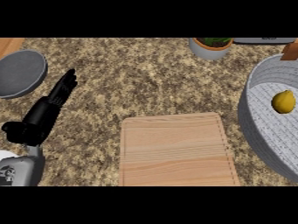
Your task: Pick the lemon from the cutting board and place it in the basket
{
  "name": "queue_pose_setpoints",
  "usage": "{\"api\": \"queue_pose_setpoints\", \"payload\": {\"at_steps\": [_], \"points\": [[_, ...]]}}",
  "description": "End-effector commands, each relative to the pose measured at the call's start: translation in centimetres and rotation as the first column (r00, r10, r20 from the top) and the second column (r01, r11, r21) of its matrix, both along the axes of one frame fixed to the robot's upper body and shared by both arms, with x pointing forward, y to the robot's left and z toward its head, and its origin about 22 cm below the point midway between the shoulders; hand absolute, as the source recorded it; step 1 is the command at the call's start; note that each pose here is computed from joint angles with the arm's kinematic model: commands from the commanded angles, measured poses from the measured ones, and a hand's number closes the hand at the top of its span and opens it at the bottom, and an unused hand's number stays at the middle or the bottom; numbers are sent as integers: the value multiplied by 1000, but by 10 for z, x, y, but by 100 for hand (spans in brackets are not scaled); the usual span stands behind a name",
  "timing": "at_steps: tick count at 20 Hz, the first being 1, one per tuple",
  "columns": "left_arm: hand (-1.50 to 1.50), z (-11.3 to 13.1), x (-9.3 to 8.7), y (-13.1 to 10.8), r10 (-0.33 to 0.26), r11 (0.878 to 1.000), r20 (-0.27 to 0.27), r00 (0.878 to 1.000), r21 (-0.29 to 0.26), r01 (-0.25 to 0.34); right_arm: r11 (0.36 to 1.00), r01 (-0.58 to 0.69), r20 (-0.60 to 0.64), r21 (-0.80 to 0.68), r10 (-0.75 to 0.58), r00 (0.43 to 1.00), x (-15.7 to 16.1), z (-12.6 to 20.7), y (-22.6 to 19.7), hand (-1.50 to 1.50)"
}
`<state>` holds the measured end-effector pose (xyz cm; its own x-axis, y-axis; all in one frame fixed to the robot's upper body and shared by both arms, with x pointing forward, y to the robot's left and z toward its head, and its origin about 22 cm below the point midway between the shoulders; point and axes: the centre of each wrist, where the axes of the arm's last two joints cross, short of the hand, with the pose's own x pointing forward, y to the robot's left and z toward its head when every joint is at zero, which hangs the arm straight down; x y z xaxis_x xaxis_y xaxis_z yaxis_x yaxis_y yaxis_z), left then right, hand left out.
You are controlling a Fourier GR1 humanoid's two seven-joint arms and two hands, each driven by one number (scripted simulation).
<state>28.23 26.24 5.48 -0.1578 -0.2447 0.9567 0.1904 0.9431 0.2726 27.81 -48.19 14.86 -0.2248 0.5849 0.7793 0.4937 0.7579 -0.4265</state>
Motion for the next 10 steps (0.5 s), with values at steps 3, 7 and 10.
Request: {"api": "queue_pose_setpoints", "payload": {"at_steps": [3,7,10], "points": [[0,12,0,2,-18,1000,8,1000,-16,18,986,-64,70,156,53,996,5,10,-6,-150],[0,1,-9,-6,-2,1000,10,1000,5,2,953,-16,68,304,-5,998,-5,43,-36,-150],[0,4,-4,9,8,1000,4,1000,0,-8,940,-15,6,342,14,1000,-27,55,-73,-150]]}}
